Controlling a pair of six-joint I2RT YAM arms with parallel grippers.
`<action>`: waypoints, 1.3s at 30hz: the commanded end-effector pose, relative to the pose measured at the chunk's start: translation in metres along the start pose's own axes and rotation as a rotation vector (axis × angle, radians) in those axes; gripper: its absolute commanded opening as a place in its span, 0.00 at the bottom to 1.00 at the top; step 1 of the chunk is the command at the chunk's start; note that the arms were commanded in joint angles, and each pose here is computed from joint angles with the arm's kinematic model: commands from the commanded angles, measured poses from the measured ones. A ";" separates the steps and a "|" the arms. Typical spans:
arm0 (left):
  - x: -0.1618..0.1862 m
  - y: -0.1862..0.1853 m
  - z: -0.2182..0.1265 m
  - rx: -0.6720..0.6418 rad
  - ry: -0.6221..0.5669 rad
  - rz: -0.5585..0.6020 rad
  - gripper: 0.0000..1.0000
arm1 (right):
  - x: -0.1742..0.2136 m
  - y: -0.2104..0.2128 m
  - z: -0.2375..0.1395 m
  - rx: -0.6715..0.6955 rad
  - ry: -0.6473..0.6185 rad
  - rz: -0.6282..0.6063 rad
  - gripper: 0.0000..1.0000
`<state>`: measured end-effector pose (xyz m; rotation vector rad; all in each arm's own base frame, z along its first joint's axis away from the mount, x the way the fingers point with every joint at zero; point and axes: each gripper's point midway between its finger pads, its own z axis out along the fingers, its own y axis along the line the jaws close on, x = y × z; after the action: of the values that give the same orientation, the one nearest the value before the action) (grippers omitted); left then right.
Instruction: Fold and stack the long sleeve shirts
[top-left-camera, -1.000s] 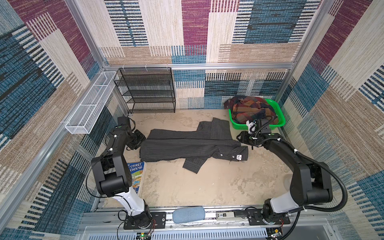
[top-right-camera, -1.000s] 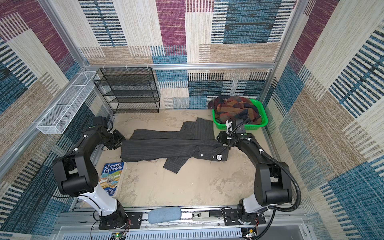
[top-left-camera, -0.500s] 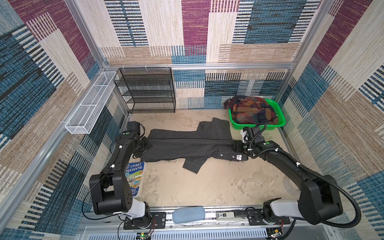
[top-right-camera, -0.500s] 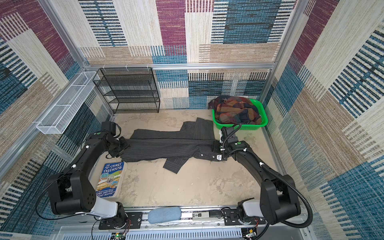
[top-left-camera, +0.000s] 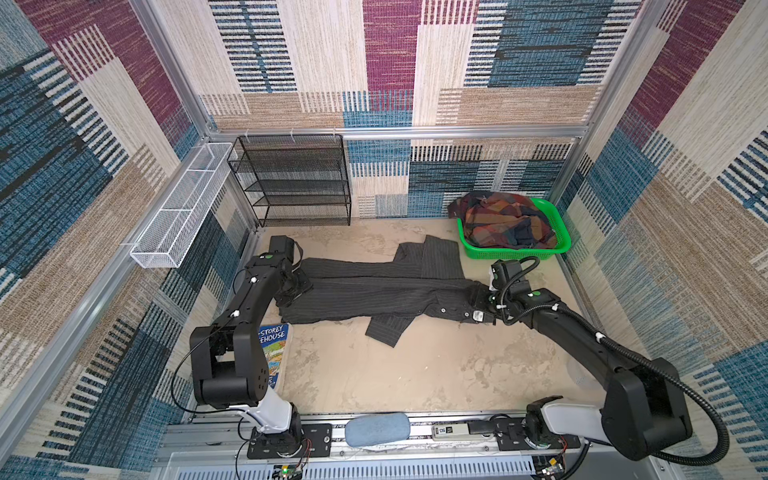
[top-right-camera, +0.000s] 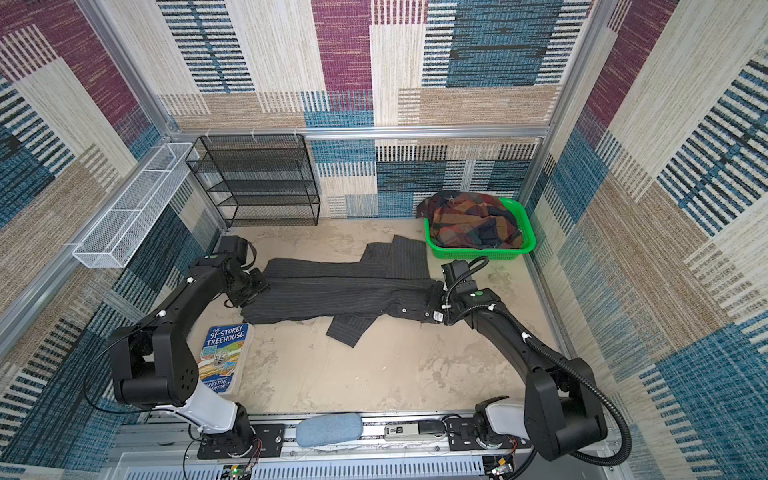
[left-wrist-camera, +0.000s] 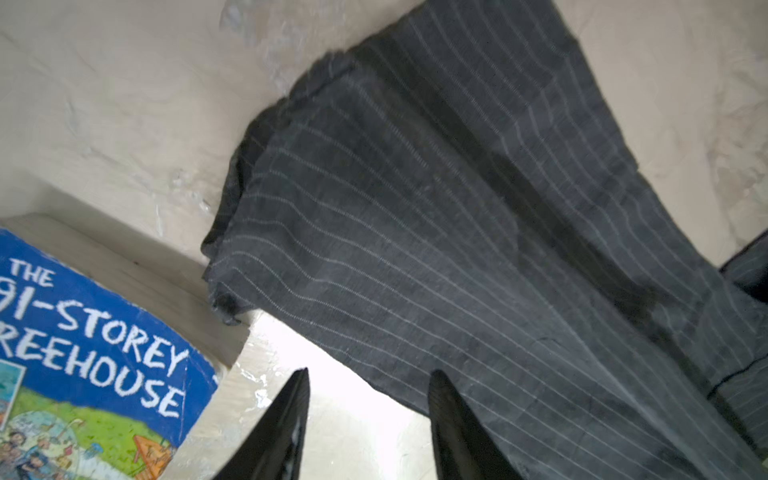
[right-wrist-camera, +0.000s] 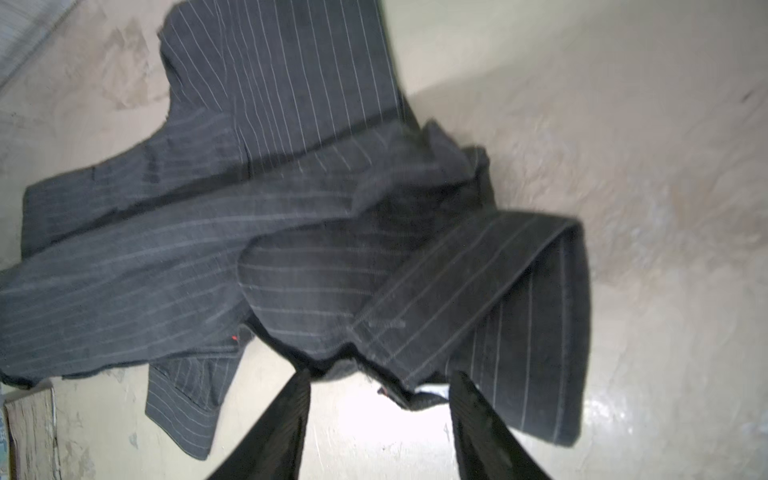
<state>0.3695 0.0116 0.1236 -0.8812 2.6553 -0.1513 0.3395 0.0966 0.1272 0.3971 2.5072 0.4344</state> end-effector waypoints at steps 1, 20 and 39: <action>-0.013 -0.012 -0.004 0.030 -0.012 0.032 0.50 | -0.033 0.010 0.001 -0.073 -0.051 -0.028 0.57; -0.046 -0.028 0.022 -0.077 0.071 0.207 0.60 | -0.044 -0.006 0.039 0.036 0.045 -0.111 0.58; -0.074 0.015 0.033 -0.310 0.026 0.197 0.62 | -0.038 -0.012 0.088 0.018 0.093 -0.128 0.57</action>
<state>0.4250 0.0593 0.1120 -0.6966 2.8126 0.2795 0.4064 0.0877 0.0652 0.2594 2.6523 0.3638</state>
